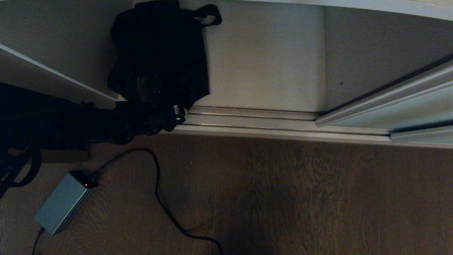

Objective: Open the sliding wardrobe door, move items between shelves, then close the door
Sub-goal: Place the bag on the lower shelf

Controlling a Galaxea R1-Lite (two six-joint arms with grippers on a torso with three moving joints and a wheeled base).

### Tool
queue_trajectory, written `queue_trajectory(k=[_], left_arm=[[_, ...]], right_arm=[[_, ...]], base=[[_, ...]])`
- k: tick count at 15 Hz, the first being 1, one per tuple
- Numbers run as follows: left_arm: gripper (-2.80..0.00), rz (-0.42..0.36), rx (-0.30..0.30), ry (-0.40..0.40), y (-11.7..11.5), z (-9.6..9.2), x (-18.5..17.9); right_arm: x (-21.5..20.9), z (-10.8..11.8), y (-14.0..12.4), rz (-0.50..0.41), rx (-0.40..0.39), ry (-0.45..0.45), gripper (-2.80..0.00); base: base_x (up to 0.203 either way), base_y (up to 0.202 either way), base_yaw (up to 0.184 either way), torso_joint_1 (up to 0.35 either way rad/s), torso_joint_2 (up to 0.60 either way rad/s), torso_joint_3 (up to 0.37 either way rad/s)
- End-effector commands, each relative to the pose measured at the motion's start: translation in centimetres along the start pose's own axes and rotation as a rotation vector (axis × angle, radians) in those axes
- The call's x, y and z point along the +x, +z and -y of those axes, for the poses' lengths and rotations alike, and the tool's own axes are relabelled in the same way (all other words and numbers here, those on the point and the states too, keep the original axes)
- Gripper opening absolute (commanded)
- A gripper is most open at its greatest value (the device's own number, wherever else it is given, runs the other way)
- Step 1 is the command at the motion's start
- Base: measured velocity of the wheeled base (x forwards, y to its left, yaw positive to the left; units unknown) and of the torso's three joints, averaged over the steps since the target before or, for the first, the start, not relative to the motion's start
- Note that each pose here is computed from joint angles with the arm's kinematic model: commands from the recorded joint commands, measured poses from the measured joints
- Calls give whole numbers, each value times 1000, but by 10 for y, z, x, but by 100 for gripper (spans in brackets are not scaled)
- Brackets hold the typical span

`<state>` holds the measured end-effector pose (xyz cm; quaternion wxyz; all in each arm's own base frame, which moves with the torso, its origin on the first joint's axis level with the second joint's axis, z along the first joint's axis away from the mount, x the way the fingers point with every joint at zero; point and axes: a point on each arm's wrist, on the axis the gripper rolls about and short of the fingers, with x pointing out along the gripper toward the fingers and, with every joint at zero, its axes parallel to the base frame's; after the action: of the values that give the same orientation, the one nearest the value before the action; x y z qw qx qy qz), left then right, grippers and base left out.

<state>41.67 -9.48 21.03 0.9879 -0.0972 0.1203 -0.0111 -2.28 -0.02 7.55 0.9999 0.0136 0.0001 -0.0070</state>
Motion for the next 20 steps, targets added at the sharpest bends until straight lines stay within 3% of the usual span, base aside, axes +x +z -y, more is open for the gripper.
queue_trajectory(k=[1,4,5,12,15,20], left_arm=[[0,-13,0,5,-6,0,7],[0,-37,5,12,-9,0,13],[-280,-34,-1,10,-9,1,16],[-280,12,-16,4,4,2,8],[-280,73,-61,-12,14,4,4],[-280,239,-179,-54,41,9,-7]], right_arm=[[0,0,0,1,0,0,-280],[0,0,-1,2,0,0,-280],[0,0,0,1,0,0,-280],[0,0,0,3,0,0,-280],[0,0,-1,2,0,0,-280],[0,0,0,1,0,0,-280]], base=[[0,0,0,0,0,0],[0,0,0,0,0,0],[0,0,0,0,0,0],[0,0,0,0,0,0],[0,0,0,0,0,0],[0,0,0,0,0,0]])
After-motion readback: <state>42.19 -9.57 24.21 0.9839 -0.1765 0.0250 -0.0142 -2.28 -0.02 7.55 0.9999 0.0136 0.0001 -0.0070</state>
